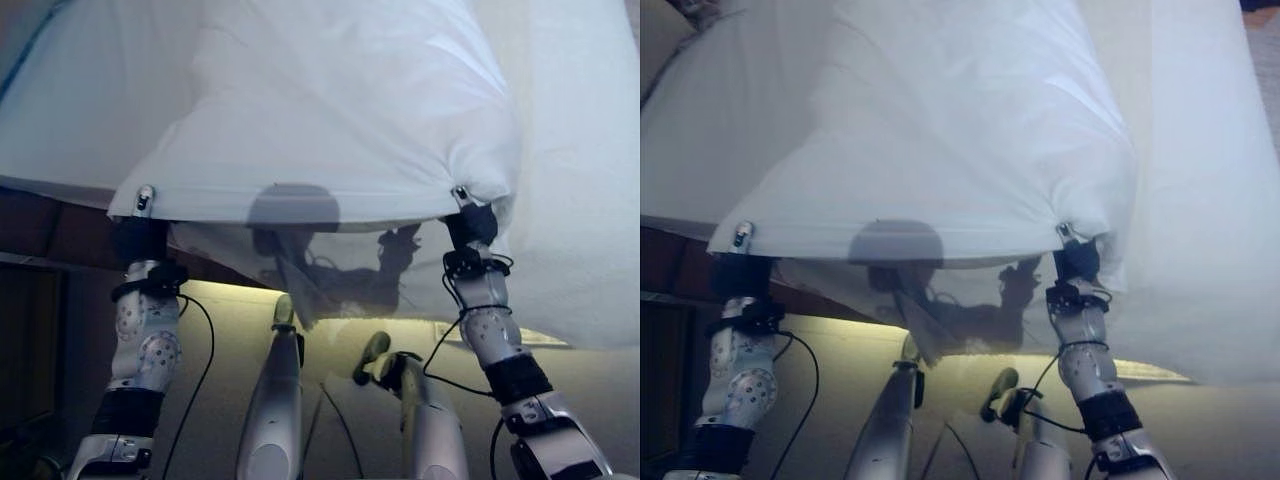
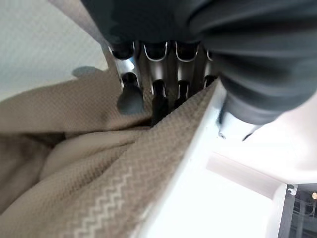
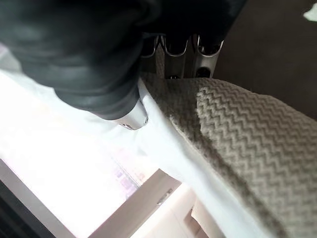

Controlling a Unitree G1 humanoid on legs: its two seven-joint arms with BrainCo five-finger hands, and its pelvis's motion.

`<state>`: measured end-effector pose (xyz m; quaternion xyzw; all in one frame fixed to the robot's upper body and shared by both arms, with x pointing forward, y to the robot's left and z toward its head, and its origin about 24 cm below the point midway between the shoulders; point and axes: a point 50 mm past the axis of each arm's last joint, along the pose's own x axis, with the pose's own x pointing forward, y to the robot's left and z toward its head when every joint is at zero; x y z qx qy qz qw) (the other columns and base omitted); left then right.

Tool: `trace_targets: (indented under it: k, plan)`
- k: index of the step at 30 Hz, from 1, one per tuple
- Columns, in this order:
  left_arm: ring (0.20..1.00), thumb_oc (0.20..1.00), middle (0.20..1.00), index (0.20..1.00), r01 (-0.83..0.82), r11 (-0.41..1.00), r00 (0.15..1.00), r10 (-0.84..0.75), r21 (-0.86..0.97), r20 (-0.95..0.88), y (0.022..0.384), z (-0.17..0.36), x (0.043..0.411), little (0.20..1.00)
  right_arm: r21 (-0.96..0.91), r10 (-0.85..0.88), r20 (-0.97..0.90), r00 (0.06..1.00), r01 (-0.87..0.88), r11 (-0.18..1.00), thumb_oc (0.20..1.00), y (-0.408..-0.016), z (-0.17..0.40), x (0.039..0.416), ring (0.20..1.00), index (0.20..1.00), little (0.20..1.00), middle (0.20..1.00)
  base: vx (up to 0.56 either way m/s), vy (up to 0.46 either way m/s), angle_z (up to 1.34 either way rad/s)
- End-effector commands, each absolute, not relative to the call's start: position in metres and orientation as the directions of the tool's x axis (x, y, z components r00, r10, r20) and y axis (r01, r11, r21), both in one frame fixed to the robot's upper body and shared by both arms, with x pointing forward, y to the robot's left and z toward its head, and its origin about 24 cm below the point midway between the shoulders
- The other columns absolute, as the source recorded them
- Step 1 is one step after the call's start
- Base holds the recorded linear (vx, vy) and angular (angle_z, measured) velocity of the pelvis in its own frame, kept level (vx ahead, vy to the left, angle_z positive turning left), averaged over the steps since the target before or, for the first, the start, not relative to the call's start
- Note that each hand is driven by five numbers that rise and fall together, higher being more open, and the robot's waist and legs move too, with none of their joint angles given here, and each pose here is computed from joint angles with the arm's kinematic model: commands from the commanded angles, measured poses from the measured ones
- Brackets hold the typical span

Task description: Make the bed

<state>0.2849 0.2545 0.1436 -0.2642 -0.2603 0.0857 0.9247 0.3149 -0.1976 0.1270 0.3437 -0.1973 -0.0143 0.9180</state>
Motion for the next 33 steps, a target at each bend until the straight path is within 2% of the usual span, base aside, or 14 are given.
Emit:
trace_targets:
  k: [1, 8, 11, 20, 30, 32, 33]
  plan:
    - [0.2, 0.2, 0.2, 0.2, -0.036, 0.862, 0.615, 0.418, -0.506, 0.668, 0.295, 0.201, 0.257, 0.2, 0.664, -0.376, 0.439, 0.816, -0.014, 0.747, 0.2, -0.246, 0.145, 0.299, 0.2, 0.2, 0.2, 0.2, 0.01, 0.208, 0.45]
    - [0.2, 0.2, 0.2, 0.2, -0.059, 0.894, 0.62, 0.381, -0.444, 0.686, 0.295, 0.206, 0.254, 0.2, 0.68, -0.392, 0.472, 0.789, -0.043, 0.732, 0.2, -0.243, 0.157, 0.302, 0.2, 0.2, 0.2, 0.2, -0.01, 0.151, 0.19]
    - [0.2, 0.2, 0.2, 0.2, -0.104, 0.917, 0.617, 0.364, -0.386, 0.698, 0.304, 0.21, 0.248, 0.2, 0.661, -0.341, 0.487, 0.804, -0.084, 0.746, 0.2, -0.232, 0.165, 0.311, 0.2, 0.2, 0.2, 0.2, -0.02, 0.093, -0.42]
    - [0.2, 0.2, 0.2, 0.2, -0.138, 0.893, 0.658, 0.405, -0.427, 0.635, 0.309, 0.184, 0.244, 0.2, 0.602, -0.256, 0.512, 0.82, -0.13, 0.788, 0.2, -0.225, 0.166, 0.311, 0.2, 0.2, 0.2, 0.2, 0.0, 0.009, -0.34]
    - [0.2, 0.2, 0.2, 0.2, -0.185, 0.867, 0.627, 0.466, -0.462, 0.624, 0.315, 0.183, 0.24, 0.2, 0.616, -0.308, 0.486, 0.818, -0.071, 0.785, 0.2, -0.236, 0.159, 0.306, 0.2, 0.2, 0.2, 0.2, 0.03, 0.17, 0.06]
    - [0.2, 0.2, 0.2, 0.2, -0.168, 0.856, 0.623, 0.477, -0.489, 0.621, 0.31, 0.181, 0.241, 0.2, 0.606, -0.329, 0.469, 0.82, -0.028, 0.795, 0.2, -0.244, 0.155, 0.302, 0.2, 0.2, 0.2, 0.2, -0.01, 0.379, 0.03]
    - [0.2, 0.2, 0.2, 0.2, -0.134, 0.879, 0.629, 0.432, -0.457, 0.647, 0.301, 0.188, 0.245, 0.2, 0.599, -0.354, 0.471, 0.808, 0.002, 0.801, 0.2, -0.251, 0.155, 0.297, 0.2, 0.2, 0.2, 0.2, -0.05, 0.177, 0.04]
